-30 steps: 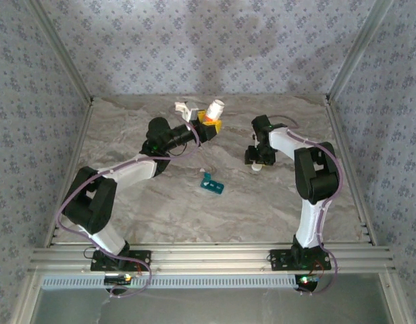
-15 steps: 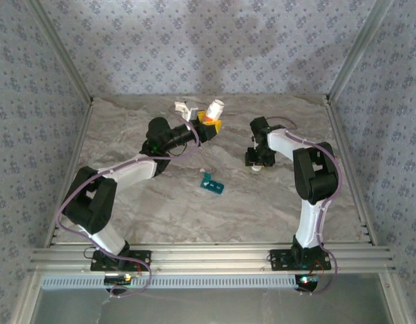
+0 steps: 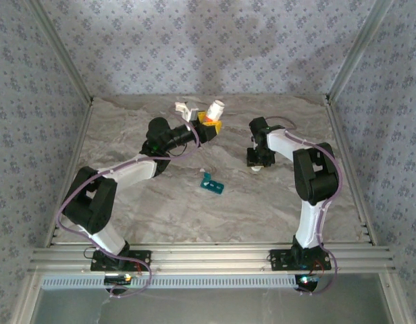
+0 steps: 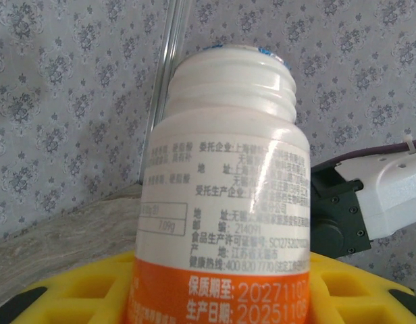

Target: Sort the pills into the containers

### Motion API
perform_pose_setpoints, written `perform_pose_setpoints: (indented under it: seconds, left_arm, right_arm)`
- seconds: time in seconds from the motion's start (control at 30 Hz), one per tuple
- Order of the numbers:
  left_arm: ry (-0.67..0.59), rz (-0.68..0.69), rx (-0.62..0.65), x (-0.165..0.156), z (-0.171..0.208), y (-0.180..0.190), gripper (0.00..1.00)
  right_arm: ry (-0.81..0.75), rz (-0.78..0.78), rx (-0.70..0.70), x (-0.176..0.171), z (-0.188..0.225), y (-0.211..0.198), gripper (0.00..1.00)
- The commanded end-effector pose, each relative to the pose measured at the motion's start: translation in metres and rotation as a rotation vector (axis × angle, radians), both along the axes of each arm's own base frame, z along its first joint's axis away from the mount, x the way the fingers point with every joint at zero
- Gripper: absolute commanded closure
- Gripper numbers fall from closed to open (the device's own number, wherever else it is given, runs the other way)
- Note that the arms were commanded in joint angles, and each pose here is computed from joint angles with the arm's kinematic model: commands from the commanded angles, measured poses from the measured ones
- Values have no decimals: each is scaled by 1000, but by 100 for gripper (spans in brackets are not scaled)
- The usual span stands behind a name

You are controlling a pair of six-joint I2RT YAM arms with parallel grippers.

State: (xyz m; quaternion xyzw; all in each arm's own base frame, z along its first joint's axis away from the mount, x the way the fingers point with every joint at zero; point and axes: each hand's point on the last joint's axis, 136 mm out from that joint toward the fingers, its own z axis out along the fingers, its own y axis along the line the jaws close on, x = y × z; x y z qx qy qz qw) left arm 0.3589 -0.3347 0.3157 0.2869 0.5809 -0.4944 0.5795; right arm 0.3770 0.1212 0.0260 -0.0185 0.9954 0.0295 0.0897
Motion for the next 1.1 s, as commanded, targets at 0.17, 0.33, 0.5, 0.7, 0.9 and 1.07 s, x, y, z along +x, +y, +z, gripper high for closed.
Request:
perform_pose_setpoints:
  seconds: [0.17,0.33,0.5,0.7,0.9,1.07]
  left_arm:
    - [-32,-41,10,-3,-11,-4,100]
    - [-39,-70,32,-4,-24,-9,100]
    - [-56,-97,53,-3,-37,-14,100]
    - [-68,-107,82,2,-55,-18,100]
    - [-57,-145,98,5,-69,-23,100]
    - [-59,-168,105,5,-74,-24,100]
  right_arm:
    - [-94,32,137,9,78,24,60]
    - [-168,42,214,20,129,35,60]
    - [-215,53,299,28,170,43,60]
    - [-242,56,383,37,203,45,60]
    - [-276,100,480,44,236,45,60]
    - [-285,142,601,48,263,52,60]
